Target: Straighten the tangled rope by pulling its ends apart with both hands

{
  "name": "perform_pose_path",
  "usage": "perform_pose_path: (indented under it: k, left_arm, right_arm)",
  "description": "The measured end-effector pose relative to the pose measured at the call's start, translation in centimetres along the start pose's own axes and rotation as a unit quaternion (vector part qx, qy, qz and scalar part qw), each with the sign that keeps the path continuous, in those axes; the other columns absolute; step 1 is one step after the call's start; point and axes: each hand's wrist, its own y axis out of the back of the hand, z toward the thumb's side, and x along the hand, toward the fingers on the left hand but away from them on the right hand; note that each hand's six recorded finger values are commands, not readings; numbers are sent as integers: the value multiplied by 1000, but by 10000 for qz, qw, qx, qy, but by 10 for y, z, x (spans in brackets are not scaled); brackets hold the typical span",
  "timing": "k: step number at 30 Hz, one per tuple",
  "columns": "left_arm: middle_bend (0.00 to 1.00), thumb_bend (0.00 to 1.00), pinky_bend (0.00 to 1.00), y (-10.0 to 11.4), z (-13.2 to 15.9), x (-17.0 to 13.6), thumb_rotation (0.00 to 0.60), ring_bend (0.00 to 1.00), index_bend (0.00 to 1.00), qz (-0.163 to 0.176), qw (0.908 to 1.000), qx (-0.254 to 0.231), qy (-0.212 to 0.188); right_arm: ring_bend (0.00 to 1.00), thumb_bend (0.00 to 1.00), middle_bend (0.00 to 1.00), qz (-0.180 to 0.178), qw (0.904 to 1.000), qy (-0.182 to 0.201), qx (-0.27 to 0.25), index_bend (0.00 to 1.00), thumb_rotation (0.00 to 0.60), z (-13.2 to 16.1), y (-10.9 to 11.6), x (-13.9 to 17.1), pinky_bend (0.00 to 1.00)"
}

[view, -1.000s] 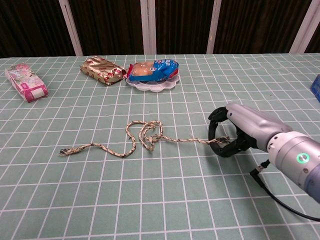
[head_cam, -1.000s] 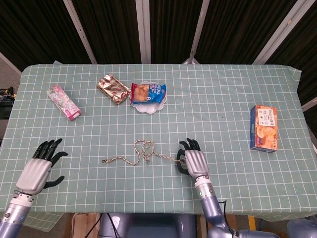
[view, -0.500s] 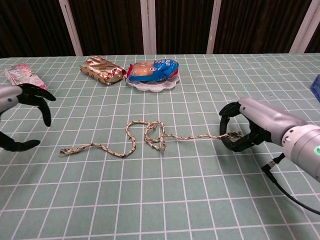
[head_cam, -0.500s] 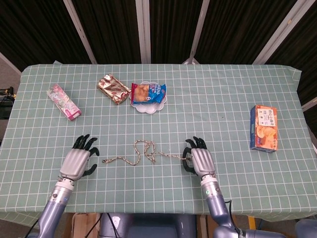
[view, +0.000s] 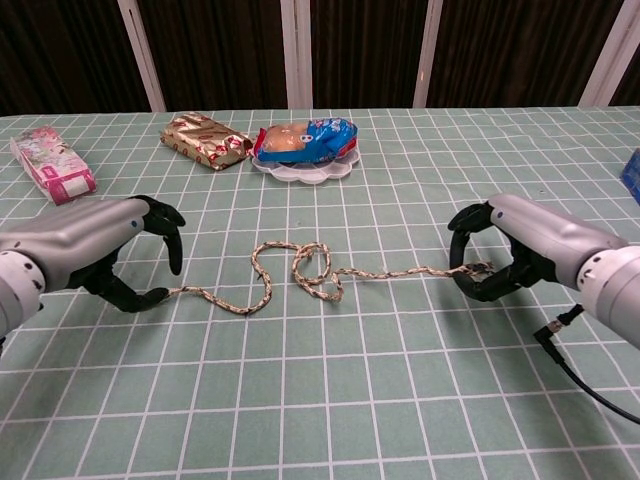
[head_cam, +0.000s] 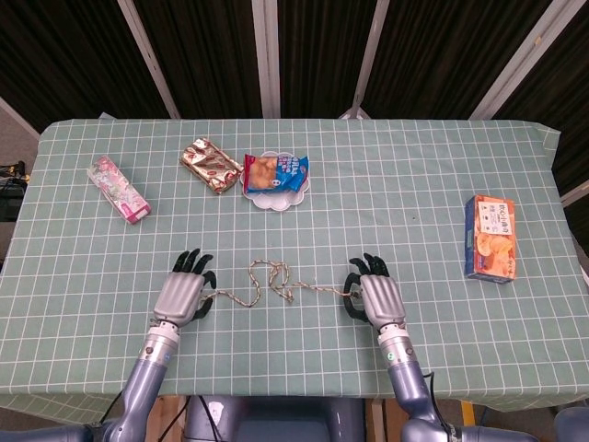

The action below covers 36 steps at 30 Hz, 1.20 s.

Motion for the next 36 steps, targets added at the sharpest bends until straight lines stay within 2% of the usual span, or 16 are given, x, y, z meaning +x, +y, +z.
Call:
perform_pose_path:
  k: [18,26,36]
  left_arm:
    - [127,466,0,-18,35,19,600,0,493,-227,9993,162,-233]
    - [133,479,0,-22,37,22,600,0,521,-240,9994,170,-158]
    - [156,514,0,-23,36,22,600,0,607,-213,9995,202,-145]
  right_arm:
    - [0,503,203,-30,10000,-55,25,625,600,-7,5,-1,0]
    - [0,503,203,-32,10000,-75,32,625,600,-10,6,-1,0]
    - [0,505,203,-38,10000,-75,30,624,600,-10,7,-1,0]
